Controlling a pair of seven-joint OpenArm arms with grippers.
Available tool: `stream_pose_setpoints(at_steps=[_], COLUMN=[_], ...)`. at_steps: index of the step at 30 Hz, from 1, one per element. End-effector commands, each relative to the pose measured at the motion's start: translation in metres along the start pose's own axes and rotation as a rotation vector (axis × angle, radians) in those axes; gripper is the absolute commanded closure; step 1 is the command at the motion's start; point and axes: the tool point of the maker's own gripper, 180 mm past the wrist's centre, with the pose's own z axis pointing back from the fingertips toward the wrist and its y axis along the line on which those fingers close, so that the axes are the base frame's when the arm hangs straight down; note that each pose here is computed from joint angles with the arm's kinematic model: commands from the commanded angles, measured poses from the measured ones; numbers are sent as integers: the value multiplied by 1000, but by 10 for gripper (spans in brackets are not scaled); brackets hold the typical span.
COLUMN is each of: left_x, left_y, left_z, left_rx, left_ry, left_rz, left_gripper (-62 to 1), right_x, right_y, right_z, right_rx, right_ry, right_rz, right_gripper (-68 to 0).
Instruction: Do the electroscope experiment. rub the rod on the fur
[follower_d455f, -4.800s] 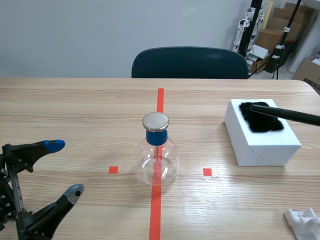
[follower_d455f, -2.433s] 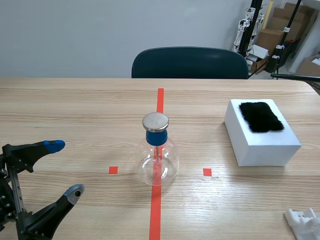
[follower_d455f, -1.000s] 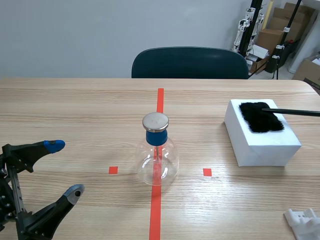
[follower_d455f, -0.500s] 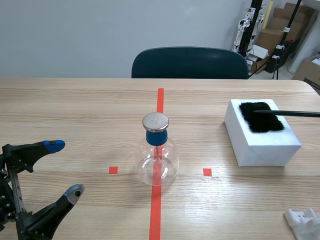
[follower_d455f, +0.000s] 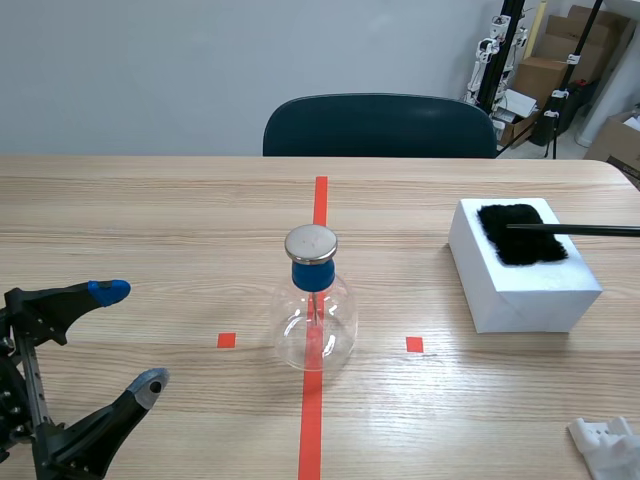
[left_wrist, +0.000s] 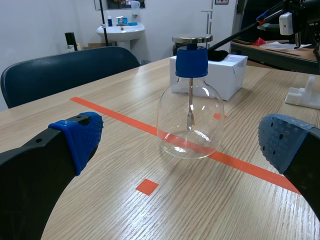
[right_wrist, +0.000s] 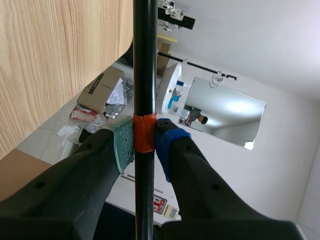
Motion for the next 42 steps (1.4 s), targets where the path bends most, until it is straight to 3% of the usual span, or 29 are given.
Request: stream_pose_setpoints(at_steps=[1, 9, 19, 21, 26, 29, 31, 38, 40, 42], left_x=[7, 7, 7, 7, 7, 7, 7, 7, 7, 7], left_y=[3, 3, 3, 3, 3, 3, 3, 3, 3, 3], left_z=[-1, -1, -1, -1, -1, -1, -1, -1, -1, -1], left_rx=[2, 2, 2, 2, 2, 2, 2, 2, 2, 2], left_ry=[-27, -27, -27, -27, -27, -27, -27, -27, -27, -27], left_rz=[-9, -9, -9, -9, -9, -9, -9, -9, -9, -9], left_gripper=[-623, -623, -623, -623, -623, -623, -623, -623, -623, -623], right_x=[-12, -37, -6, -7, -28, -34, -32, -5, -5, -12], right_y=[-20, -21, -21, -21, -21, -21, -21, -21, -21, -21], right_z=[-3, -1, -3, -3, -2, -1, -2, -3, -3, -3], right_rx=[-49, -56, -55, -54, -55, -55, -55, -58, -58, -58], right_ry=[17, 155, -17, -11, 109, 141, 128, -24, -25, 15], right_rz=[31, 13, 17, 17, 13, 12, 12, 8, 8, 6], right_gripper=[-4, -4, -4, -4, -4, -4, -4, -4, -4, -4])
